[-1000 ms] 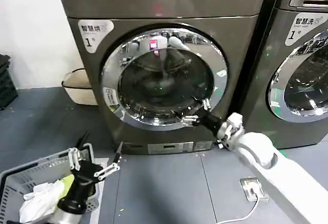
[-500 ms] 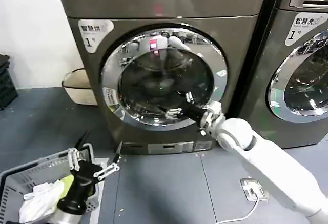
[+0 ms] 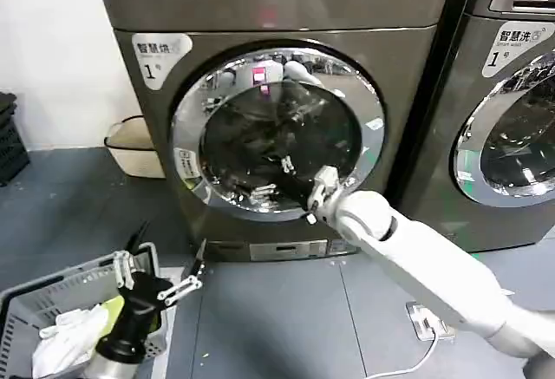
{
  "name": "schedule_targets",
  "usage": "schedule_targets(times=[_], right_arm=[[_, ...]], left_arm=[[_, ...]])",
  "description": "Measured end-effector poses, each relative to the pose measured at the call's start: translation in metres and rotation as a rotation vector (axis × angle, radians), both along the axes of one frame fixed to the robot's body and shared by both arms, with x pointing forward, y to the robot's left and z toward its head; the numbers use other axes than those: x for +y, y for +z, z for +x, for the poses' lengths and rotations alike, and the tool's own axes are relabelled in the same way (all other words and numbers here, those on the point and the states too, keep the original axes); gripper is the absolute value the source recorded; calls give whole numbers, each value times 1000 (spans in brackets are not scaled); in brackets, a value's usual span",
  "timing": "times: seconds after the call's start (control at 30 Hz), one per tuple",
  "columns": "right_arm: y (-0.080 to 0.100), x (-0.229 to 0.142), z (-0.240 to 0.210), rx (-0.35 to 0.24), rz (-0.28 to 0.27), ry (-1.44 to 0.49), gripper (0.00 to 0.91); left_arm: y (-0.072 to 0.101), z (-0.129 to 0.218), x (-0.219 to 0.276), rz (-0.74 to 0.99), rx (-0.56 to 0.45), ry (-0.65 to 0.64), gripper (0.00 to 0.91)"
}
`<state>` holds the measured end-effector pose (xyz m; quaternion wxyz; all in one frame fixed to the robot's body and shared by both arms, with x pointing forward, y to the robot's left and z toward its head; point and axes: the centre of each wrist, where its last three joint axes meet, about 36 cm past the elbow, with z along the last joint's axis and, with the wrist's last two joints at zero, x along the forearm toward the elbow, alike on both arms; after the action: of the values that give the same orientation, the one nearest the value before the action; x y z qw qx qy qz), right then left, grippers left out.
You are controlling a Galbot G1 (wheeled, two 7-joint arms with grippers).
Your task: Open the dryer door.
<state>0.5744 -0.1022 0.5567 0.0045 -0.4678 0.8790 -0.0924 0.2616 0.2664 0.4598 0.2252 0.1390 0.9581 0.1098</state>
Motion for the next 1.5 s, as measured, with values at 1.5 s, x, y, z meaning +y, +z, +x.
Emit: schedule_targets(times=[1.5], right_arm=[[-2,88,26,46,0,156,907]], left_arm=[[0,-7,5,-4,4,32,907]])
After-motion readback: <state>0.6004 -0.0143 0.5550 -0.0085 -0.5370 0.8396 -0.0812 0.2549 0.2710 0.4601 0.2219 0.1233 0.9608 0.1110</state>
